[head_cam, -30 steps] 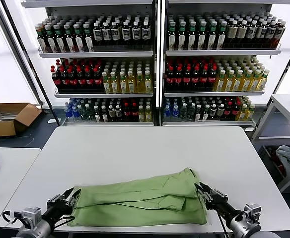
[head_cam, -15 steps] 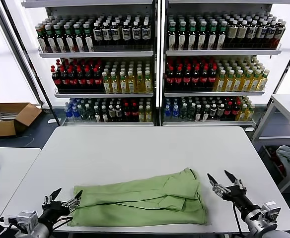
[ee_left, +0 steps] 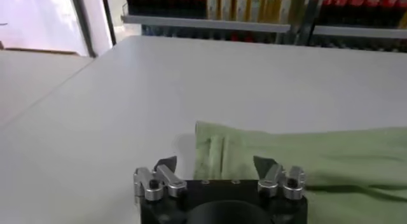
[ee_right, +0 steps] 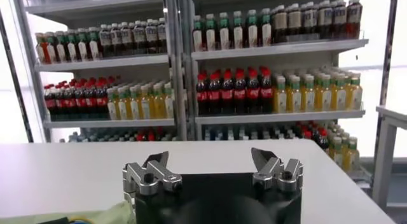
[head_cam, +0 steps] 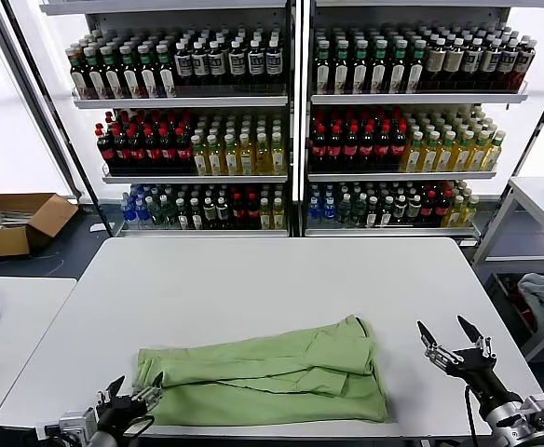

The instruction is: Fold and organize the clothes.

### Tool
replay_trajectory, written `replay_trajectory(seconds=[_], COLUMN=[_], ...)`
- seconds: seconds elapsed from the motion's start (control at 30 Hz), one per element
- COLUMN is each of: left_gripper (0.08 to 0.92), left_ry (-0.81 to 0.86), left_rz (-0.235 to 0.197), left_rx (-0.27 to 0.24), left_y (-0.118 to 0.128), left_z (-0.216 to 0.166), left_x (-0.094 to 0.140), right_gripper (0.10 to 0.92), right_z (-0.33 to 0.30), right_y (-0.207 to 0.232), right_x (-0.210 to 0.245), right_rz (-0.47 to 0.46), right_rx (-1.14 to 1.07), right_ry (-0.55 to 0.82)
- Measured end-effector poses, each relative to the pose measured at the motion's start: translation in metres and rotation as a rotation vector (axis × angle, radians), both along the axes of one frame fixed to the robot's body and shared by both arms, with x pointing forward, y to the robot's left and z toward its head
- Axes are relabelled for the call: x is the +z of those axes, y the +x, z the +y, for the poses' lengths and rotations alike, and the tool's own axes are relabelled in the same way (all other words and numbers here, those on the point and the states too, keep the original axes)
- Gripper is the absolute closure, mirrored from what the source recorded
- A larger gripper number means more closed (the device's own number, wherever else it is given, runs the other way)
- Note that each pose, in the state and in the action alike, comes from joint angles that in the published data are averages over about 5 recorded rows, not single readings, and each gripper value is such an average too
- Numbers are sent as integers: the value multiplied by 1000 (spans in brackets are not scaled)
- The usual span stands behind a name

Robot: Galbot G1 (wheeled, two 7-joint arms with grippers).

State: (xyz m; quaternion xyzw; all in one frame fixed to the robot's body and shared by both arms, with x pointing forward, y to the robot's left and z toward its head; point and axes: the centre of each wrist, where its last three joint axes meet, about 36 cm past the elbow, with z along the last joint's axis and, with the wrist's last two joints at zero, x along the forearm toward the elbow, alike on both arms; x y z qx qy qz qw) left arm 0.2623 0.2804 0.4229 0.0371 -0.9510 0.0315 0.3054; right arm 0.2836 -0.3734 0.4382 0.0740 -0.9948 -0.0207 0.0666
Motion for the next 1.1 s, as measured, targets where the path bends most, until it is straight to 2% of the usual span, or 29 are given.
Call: replay_trajectory(seconds=[0.33,0.53,0.67,0.77,0.9,1.1], left_gripper=[597,770,872,905,908,908], left_ry=[-20,-33,-23,-10,18,88], left_rz=[32,30,12,-16,-64,-133], left_rx=[25,24,13,3,-5,4], left_y=[-6,-5,-3,0,8,23], left_z=[-11,-16,-19,-19,-12,21], left_x=[-10,-11,-9,-5,1,12], right_gripper=[200,200,200,200,200,200], right_z=[3,5,6,7,7,6], right_y=[-1,-2,-2,-2,-1,0], right_x=[7,11,13,14,18,25], right_rz=[-31,-44,-49,-54,-66,-83], right_rx=[0,-1,-2,-1,4,10], right_ry=[0,1,4,5,3,-1])
